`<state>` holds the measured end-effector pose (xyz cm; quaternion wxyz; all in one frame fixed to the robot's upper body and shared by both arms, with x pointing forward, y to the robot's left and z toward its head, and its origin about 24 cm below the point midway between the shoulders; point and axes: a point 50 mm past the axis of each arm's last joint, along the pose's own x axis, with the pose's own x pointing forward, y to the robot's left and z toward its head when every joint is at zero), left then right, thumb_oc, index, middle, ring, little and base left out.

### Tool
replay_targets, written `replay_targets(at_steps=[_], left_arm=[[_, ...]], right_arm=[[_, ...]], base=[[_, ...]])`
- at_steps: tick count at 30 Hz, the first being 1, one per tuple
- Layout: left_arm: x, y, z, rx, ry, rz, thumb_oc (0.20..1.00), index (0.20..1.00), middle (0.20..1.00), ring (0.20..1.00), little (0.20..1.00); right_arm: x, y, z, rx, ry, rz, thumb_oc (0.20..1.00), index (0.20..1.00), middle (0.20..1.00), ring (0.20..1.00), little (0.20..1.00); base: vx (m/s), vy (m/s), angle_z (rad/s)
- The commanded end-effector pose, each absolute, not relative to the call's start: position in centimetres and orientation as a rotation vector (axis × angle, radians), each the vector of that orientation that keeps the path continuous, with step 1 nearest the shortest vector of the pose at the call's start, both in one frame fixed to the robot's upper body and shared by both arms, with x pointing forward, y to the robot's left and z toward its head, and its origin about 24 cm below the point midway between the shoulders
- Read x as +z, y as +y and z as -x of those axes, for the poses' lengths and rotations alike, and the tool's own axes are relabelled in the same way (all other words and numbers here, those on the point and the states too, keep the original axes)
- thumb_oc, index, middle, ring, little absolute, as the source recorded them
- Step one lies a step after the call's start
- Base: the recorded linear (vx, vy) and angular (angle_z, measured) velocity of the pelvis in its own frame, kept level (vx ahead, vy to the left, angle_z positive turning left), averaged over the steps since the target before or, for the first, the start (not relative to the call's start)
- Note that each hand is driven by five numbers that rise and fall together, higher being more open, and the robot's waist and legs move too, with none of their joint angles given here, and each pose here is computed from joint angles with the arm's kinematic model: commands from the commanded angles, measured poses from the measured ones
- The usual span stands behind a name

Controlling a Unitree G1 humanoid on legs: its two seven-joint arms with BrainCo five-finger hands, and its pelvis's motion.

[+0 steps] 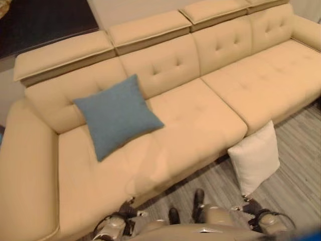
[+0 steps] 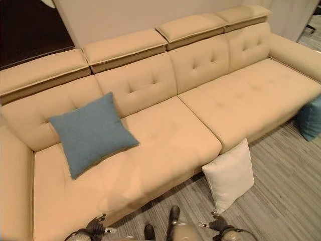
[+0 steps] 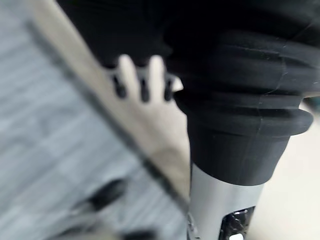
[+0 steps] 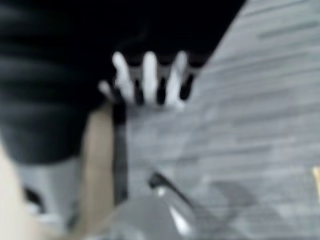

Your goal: Pick up all the scattered cushions and arrange them neatly on the sofa.

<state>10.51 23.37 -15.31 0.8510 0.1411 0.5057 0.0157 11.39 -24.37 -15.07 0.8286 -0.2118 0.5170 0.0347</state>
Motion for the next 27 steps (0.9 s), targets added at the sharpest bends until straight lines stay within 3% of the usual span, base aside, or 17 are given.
replay_targets(at_steps=[1, 9, 19, 27], left_arm=[[-15.2, 23.4, -11.4, 0.05, 1.051, -0.282, 1.0, 1.0, 1.0, 1.0, 1.0], [-15.0, 22.5, -12.9, 0.008, 1.017, -0.303, 1.0, 1.0, 1.0, 1.0, 1.0], [-15.2, 20.0, -13.3, -0.083, 0.996, -0.326, 1.0, 1.0, 1.0, 1.0, 1.0], [-14.5, 21.8, -14.3, -0.033, 0.969, -0.35, 1.0, 1.0, 1.0, 1.0, 1.0]], right_arm=[[-14.7, -24.5, -12.2, 0.09, 1.055, 0.493, 1.0, 1.0, 1.0, 1.0, 1.0], [-14.5, -24.5, -12.4, 0.069, 1.028, 0.483, 1.0, 1.0, 1.0, 1.0, 1.0], [-15.0, -25.4, -10.5, 0.04, 1.105, 0.48, 1.0, 1.0, 1.0, 1.0, 1.0], [-15.2, -23.8, -11.4, 0.07, 1.086, 0.457, 1.0, 1.0, 1.0, 1.0, 1.0]], base=[[-0.11, -0.168, -1.2], [-0.13, -0.175, -0.39], [-0.11, 0.088, -0.84], [-0.15, 0.085, -1.13]])
